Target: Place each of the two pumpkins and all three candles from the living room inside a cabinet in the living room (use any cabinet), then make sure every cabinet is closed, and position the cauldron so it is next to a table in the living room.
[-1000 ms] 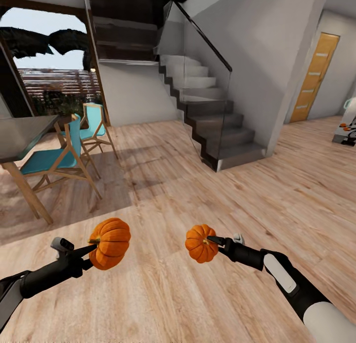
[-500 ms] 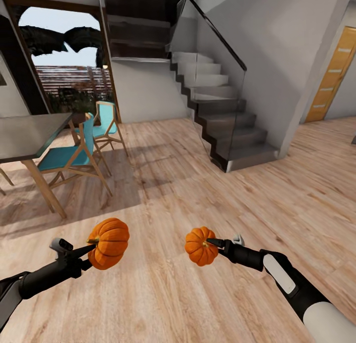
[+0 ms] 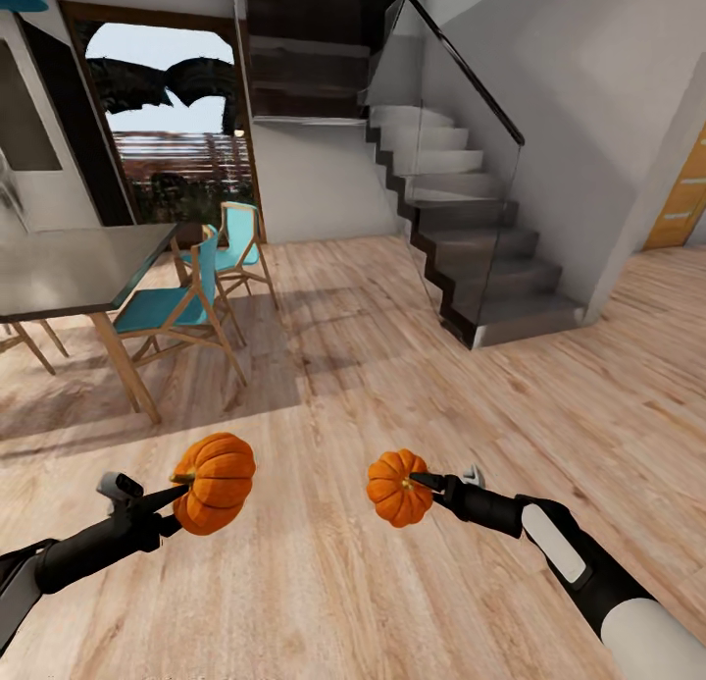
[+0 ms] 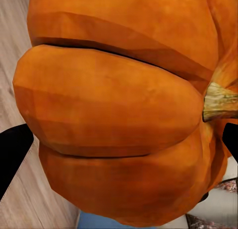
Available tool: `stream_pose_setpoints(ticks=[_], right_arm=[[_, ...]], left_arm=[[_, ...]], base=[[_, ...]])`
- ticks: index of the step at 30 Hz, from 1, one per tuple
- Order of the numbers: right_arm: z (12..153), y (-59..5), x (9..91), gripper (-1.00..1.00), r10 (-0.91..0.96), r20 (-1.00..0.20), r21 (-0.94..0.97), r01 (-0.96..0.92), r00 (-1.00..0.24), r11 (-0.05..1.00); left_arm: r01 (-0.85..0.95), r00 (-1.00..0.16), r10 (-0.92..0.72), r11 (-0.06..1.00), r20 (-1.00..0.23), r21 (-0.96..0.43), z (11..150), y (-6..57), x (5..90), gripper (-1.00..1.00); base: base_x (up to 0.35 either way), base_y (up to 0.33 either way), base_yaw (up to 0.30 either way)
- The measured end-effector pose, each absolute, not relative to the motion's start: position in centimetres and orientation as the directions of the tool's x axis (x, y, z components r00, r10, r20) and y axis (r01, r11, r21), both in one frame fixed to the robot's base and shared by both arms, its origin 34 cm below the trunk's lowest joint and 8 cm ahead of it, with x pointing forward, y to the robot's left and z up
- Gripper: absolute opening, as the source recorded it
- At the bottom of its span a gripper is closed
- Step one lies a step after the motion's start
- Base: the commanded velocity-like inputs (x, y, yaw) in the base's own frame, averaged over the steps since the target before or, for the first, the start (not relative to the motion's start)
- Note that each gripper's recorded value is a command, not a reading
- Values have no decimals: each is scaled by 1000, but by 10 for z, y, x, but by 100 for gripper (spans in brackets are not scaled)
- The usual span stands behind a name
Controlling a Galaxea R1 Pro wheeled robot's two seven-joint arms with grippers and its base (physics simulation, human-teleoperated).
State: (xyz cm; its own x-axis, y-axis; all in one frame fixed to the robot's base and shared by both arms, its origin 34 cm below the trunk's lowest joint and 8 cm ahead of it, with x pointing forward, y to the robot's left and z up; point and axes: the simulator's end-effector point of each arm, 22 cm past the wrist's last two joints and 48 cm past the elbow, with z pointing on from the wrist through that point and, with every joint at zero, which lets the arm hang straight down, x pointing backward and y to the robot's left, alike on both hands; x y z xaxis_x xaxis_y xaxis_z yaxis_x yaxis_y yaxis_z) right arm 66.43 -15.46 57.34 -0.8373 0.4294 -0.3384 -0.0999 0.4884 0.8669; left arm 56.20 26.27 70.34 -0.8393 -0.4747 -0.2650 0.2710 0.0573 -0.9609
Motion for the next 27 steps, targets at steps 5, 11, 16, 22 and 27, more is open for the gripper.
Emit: stream_pose_setpoints(ticks=[5,11,16,22,27], right_arm=[[573,-154,664,-100,428,-339,866,-100,-838,489],[572,-153,663,-100,424,-341,864,-102,-839,493],[572,-152,663,-100,422,-341,864,-103,-840,492],[571,-152,663,-100,420,-342,863,-104,-841,494],[571,-151,662,-100,418,-343,862,-105,-841,495]], left_arm=[[272,-839,-474,58,-266,-961,703,263,562,-100],[271,-839,-474,60,-267,-961,703,263,562,-100],[272,-839,-474,61,-267,-960,703,263,562,-100],[272,-837,-477,62,-268,-960,703,264,562,-100],[280,-827,-492,61,-273,-958,707,269,565,-100]], base=[[0,0,272],[0,0,272],[0,0,272],[21,0,273],[225,70,273]])
